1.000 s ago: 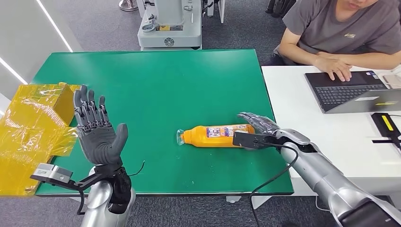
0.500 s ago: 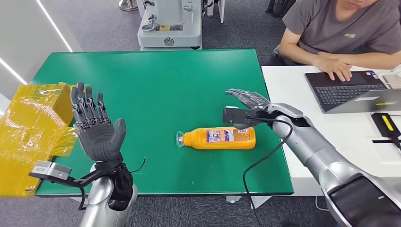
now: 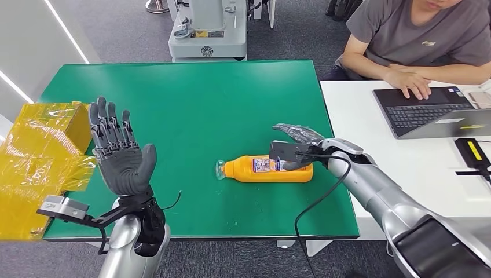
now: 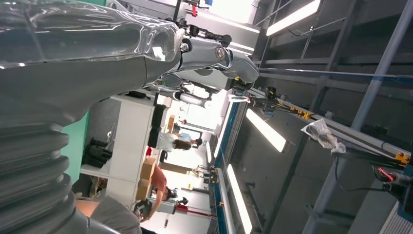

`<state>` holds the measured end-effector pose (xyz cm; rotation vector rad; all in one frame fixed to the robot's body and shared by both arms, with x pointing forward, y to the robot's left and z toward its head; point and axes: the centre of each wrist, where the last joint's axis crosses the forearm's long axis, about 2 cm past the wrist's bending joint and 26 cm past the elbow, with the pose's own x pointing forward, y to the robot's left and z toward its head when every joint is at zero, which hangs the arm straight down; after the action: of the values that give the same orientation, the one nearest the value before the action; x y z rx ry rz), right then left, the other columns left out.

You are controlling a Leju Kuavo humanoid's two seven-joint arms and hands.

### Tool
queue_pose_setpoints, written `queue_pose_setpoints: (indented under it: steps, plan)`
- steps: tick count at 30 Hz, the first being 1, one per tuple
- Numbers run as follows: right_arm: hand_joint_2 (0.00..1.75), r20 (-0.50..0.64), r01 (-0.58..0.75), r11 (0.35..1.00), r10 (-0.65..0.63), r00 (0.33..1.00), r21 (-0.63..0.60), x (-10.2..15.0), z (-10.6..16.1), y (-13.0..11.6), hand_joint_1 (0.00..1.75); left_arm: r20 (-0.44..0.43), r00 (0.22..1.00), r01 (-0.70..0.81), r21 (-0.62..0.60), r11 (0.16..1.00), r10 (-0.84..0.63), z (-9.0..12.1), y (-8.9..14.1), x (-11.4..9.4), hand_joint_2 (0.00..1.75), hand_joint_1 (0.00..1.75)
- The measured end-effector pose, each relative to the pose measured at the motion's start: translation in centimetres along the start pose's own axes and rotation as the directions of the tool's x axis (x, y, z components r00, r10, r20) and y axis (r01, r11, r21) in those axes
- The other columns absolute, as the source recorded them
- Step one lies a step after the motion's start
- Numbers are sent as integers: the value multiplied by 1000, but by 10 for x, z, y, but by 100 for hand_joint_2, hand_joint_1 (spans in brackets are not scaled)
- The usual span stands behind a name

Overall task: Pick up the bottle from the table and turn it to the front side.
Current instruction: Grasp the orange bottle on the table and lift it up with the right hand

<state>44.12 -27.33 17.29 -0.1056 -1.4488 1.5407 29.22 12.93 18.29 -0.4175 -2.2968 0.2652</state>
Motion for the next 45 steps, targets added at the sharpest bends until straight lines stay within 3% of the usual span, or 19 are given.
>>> queue_pose_setpoints:
  steps: [9, 20, 21, 24, 25, 27, 45]
  plan:
    - [175, -27, 51, 998, -50, 998, 34, -12, 6, 34, 0, -2, 1000, -4, -10, 1000, 4, 1, -1, 0, 175, 0]
    - [175, -59, 48, 998, -46, 997, 39, -19, 10, 45, 0, -11, 1000, 1, -21, 1000, -1, 6, 0, -1, 175, 0]
    - [175, -61, 49, 998, -46, 997, 40, -20, 10, 46, 14, -12, 1000, 1, -21, 1000, -1, 6, 0, -1, 175, 0]
    - [175, -66, 43, 998, -41, 997, 42, -21, 10, 47, 138, -13, 1000, 3, -22, 1000, -3, 7, 0, -1, 175, 0]
    - [175, -68, 39, 998, -36, 997, 42, -21, 11, 48, 168, -14, 1000, 4, -23, 1000, -4, 7, 0, -1, 175, 0]
    - [175, -71, 30, 999, -27, 997, 40, -21, 11, 49, 175, -15, 1000, 6, -24, 1000, -6, 7, 0, -1, 175, 0]
    - [175, -29, -23, 998, 22, 999, -57, -18, 9, 59, 175, -21, 1000, 14, -27, 1000, -15, 10, 0, -1, 175, 0]
